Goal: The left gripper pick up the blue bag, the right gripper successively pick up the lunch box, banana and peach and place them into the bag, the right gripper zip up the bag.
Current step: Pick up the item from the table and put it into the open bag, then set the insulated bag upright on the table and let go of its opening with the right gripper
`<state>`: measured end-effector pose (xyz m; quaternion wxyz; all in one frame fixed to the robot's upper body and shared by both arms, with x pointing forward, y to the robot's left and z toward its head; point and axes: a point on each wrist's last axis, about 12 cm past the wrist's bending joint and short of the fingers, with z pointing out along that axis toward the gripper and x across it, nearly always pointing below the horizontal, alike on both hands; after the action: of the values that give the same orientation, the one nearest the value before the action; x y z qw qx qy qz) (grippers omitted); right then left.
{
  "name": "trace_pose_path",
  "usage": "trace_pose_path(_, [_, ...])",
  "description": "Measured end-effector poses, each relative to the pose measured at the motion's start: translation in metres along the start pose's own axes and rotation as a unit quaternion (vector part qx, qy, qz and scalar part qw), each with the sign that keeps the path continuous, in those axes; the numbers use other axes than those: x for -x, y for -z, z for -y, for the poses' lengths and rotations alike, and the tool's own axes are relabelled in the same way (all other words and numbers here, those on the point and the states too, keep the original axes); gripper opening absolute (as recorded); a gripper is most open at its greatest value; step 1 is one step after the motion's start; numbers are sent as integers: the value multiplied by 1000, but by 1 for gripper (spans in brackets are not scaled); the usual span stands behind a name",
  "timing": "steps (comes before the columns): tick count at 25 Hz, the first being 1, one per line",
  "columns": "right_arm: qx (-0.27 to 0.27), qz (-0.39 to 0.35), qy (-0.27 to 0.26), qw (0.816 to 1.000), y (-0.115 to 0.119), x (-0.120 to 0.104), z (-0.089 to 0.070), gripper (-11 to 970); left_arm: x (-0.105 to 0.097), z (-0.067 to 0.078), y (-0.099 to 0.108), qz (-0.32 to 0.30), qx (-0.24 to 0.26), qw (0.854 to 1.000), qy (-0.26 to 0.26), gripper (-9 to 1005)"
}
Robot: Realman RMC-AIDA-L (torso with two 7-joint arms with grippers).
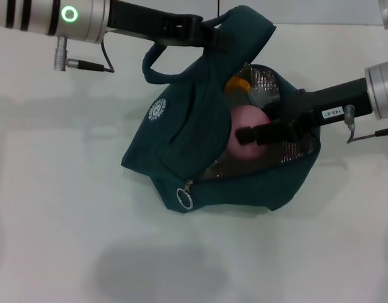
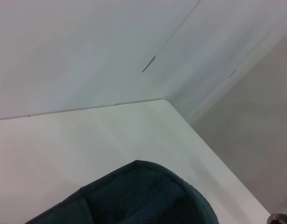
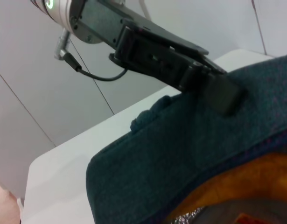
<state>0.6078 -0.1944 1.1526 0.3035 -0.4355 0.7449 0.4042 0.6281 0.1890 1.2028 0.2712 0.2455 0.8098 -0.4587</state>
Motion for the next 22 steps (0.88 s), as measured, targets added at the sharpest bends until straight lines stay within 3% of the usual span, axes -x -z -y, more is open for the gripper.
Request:
trace_pose_path(4, [4, 49, 13, 999, 12, -2, -3, 496, -2, -1, 0, 0, 1, 1000, 2, 48])
trace_pose_path(11, [-31, 209, 50, 976, 80, -29, -13, 682, -4, -2, 1, 0, 2, 1000, 6, 48])
trace_pose_path(15, [-39, 202, 25, 978, 94, -39, -10, 834, -6, -3, 2, 0, 2, 1000, 8, 48])
trace_pose_path(19, [-95, 171, -18, 981, 106, -81, -6, 861, -7, -4, 3, 2, 1, 1000, 11, 48])
trace_pose_path(22, [-136, 115, -52, 983, 91, -108, 2, 874, -8, -4, 2, 2, 1, 1000, 12, 48])
